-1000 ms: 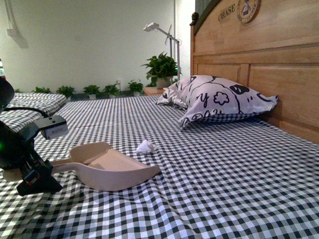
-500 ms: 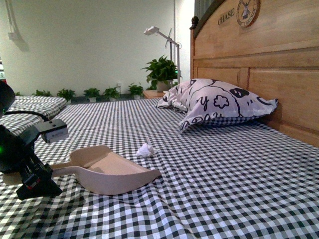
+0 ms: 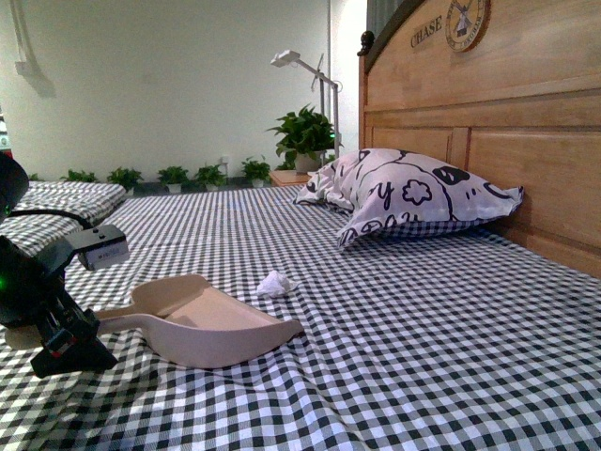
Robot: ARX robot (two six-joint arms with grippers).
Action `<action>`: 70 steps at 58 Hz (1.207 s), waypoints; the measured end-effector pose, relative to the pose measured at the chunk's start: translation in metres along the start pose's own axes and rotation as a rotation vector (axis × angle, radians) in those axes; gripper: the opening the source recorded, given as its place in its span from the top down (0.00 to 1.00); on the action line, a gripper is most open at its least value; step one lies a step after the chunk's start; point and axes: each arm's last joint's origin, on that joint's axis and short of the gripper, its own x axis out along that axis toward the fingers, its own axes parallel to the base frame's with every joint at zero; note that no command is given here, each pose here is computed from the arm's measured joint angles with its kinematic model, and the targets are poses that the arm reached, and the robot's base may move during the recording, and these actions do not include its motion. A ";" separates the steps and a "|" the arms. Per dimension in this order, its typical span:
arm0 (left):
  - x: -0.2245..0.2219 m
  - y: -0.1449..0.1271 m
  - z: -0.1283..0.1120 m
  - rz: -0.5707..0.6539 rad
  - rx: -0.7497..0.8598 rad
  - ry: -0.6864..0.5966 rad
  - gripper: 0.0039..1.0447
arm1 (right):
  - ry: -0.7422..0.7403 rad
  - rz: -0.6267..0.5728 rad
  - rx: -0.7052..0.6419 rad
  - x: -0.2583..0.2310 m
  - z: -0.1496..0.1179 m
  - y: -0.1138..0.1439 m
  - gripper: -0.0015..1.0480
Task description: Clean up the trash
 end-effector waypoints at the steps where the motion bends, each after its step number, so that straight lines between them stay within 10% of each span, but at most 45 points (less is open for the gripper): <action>1: 0.000 0.000 0.000 0.000 0.000 0.000 0.07 | 0.000 0.000 0.000 0.000 0.000 0.000 0.80; 10: 0.000 0.000 0.000 0.000 0.001 0.000 0.09 | 0.000 0.000 0.000 0.000 0.000 0.000 0.80; 34: 0.000 0.000 0.000 0.000 0.000 0.000 0.74 | 0.000 0.000 0.000 0.000 0.000 0.000 0.80; 70: 0.000 0.000 0.000 0.001 0.000 0.000 0.75 | 0.000 0.000 0.000 0.000 0.000 0.000 0.80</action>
